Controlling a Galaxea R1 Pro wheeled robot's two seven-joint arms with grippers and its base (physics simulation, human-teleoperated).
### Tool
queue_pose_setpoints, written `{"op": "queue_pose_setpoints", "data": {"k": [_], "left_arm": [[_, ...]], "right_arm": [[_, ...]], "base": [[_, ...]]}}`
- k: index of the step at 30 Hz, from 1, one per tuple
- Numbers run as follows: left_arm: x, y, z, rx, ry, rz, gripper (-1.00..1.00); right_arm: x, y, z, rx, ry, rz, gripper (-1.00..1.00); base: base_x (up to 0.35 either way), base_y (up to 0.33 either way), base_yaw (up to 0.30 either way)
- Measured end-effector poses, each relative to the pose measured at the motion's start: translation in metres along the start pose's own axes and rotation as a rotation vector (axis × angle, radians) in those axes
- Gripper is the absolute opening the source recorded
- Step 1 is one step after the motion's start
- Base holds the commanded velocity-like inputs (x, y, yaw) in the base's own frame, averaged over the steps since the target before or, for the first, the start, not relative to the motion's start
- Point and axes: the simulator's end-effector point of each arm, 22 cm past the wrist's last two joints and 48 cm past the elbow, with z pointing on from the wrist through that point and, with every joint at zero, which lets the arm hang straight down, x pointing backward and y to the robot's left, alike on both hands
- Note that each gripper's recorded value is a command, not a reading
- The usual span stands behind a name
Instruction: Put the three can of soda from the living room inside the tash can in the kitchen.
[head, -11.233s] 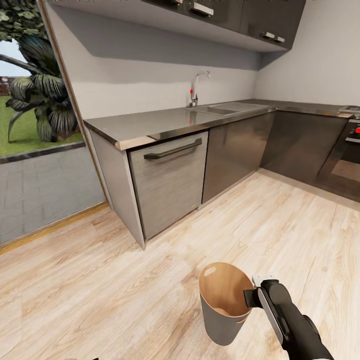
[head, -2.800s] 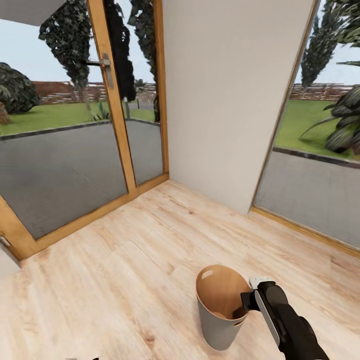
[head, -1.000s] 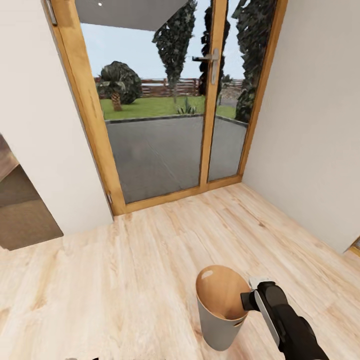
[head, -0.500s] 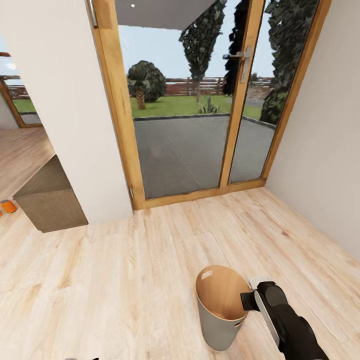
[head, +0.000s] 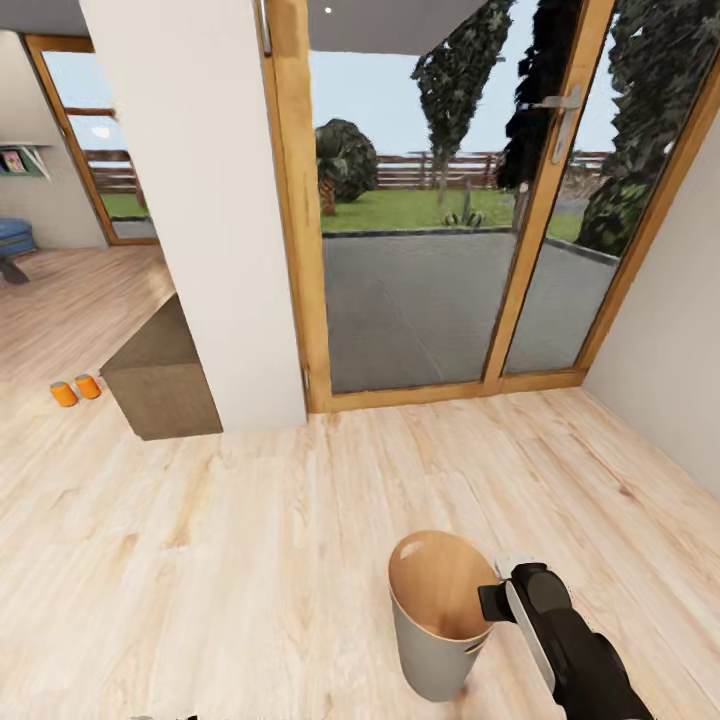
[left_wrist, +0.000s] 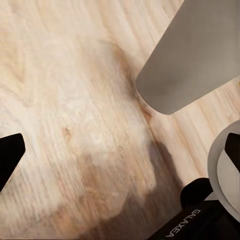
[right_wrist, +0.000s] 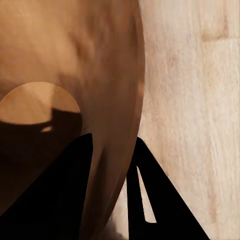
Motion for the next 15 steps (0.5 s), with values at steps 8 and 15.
{"op": "queue_pose_setpoints", "data": {"k": [8,15], "left_arm": [[0.0002,0.0001,0.0000,0.000,0.000,0.000,1.00],[0.0002,0.0001,0.0000,0.000,0.000,0.000,1.00]], "right_arm": [[0.0001,0.0003,0.0002,-0.001,0.000,0.001,-1.00],[0.0001,0.0009,0.0002,-0.004,0.000,0.003,-1.00]], "base": [[0.076,0.294,0.029],[0.070,0.309,0.001]]}}
